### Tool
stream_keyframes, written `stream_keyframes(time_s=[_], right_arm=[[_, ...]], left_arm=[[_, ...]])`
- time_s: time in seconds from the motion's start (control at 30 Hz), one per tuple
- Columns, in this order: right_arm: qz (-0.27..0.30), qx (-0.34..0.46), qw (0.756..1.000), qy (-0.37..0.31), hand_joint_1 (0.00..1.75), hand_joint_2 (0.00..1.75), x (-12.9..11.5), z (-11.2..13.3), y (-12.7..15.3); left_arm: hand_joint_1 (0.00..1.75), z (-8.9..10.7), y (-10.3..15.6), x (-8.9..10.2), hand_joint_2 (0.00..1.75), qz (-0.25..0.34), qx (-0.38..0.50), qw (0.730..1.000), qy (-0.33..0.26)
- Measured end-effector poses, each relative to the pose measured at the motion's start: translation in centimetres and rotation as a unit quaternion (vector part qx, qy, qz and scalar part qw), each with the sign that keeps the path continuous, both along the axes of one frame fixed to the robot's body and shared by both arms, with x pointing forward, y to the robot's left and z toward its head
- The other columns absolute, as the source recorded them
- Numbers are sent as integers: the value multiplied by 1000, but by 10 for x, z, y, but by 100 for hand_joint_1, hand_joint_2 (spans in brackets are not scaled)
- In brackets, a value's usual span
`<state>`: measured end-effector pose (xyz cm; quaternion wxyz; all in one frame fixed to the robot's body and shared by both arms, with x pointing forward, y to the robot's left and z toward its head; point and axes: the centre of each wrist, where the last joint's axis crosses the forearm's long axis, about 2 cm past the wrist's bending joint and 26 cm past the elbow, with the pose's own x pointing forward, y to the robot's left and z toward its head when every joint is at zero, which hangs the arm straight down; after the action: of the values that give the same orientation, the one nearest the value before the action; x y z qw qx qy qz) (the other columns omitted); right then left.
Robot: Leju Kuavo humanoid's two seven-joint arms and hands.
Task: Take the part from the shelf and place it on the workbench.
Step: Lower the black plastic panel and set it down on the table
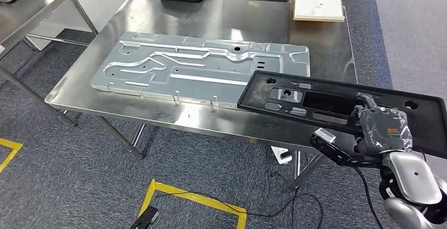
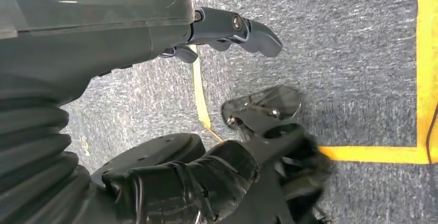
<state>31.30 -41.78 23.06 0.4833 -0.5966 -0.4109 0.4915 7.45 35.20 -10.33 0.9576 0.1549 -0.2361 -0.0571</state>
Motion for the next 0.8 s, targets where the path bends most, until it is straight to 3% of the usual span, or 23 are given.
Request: stream_keyframes(time_s=[0.4,0.8], right_arm=[[-20,67,997,-36,175,175,-10,-10,-13],[-12,87,994,-64,175,175,-6,16,-10]], left_arm=[[0,0,-3,-1,175,7,3,1000,0],[0,-1,-15,4,175,-10,-3,1000,-3]])
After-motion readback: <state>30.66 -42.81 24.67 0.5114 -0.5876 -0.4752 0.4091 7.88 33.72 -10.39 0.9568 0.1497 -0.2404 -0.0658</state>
